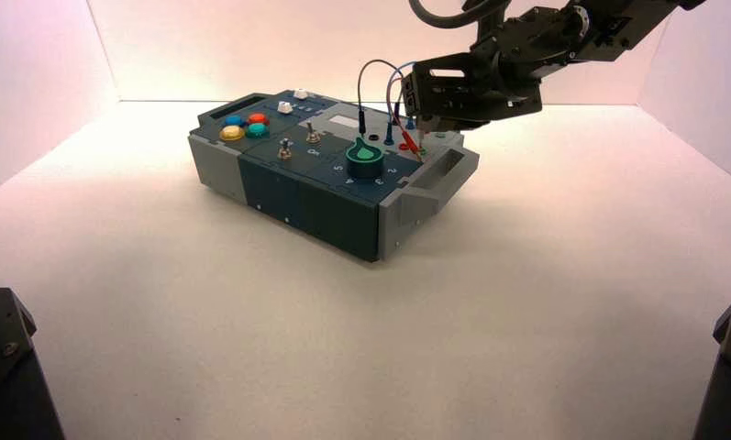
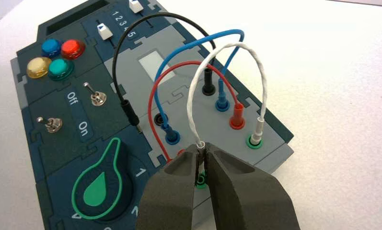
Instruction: Insert the white wire.
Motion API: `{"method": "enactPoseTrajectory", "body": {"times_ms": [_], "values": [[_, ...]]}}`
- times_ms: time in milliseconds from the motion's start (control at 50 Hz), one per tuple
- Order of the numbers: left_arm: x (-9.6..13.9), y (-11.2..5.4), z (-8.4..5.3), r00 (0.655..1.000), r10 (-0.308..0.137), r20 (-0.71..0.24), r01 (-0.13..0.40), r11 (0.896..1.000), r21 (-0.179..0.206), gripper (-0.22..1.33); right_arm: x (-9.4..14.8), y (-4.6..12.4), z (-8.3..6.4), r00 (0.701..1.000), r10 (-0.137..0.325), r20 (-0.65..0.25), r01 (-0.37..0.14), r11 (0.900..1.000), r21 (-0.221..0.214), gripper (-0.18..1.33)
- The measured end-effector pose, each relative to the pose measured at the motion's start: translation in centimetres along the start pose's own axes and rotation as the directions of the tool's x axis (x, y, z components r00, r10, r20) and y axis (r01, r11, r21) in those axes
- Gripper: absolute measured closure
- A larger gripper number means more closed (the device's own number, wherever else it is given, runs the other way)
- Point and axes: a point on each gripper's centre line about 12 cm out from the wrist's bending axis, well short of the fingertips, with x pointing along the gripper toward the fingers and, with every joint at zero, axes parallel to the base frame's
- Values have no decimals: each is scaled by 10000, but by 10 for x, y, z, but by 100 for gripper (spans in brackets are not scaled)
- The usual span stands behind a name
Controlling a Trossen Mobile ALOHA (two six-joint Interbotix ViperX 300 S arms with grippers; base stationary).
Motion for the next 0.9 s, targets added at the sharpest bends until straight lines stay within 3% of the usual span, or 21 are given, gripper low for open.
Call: {"method": "enactPoseTrajectory", "body": {"times_ms": [900], "values": [[0,0,1,10000,3,30,-3,10000,15,128,16,2,3,9970,-22,-777,29,10000,93,116]]}}
